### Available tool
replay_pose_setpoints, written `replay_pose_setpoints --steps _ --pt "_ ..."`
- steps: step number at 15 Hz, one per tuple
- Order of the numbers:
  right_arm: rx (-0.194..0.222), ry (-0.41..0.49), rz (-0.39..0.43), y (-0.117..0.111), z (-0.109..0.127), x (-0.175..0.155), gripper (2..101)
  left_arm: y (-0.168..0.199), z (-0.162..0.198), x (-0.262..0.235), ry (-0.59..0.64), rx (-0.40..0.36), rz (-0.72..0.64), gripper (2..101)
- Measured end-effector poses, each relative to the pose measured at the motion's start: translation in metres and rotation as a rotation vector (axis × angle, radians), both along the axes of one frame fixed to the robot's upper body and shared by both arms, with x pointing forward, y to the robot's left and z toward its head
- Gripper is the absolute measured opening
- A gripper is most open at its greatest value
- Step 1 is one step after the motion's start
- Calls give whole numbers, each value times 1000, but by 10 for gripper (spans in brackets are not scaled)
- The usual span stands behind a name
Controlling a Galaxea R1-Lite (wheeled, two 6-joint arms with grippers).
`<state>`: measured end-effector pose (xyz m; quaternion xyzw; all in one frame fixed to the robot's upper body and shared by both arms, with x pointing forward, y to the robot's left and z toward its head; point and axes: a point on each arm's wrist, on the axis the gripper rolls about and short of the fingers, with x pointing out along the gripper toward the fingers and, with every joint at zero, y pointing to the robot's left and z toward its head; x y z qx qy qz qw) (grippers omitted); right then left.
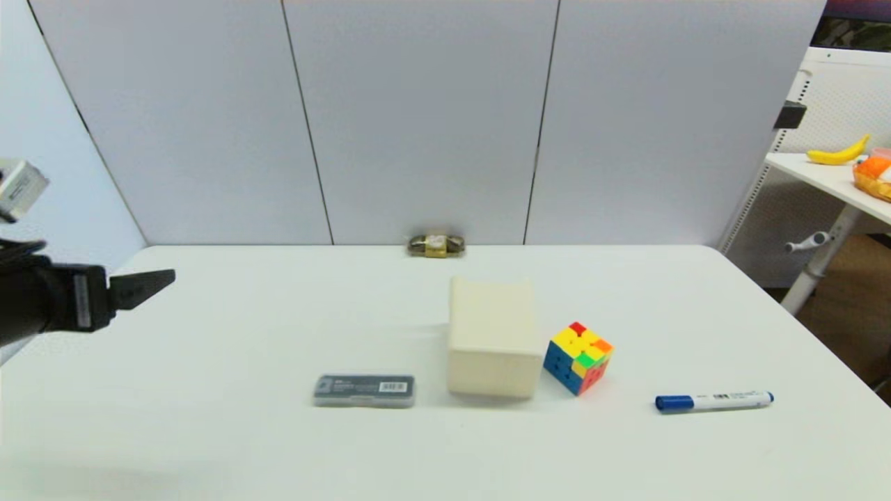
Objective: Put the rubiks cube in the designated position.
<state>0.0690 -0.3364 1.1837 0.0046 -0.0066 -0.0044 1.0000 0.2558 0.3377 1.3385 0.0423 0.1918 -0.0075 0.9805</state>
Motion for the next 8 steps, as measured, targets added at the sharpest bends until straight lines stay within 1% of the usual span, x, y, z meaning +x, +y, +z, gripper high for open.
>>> replay_pose_setpoints --steps 3,5,8 --pt "0 0 0 0 0 0 973 -2 -29 -54 -7 -2 -9 977" --pt "0 0 0 0 0 0 973 -3 -55 -87 -22 -7 -26 977" --pt "0 0 0 0 0 0 973 -5 -88 -129 -37 -30 -56 978"
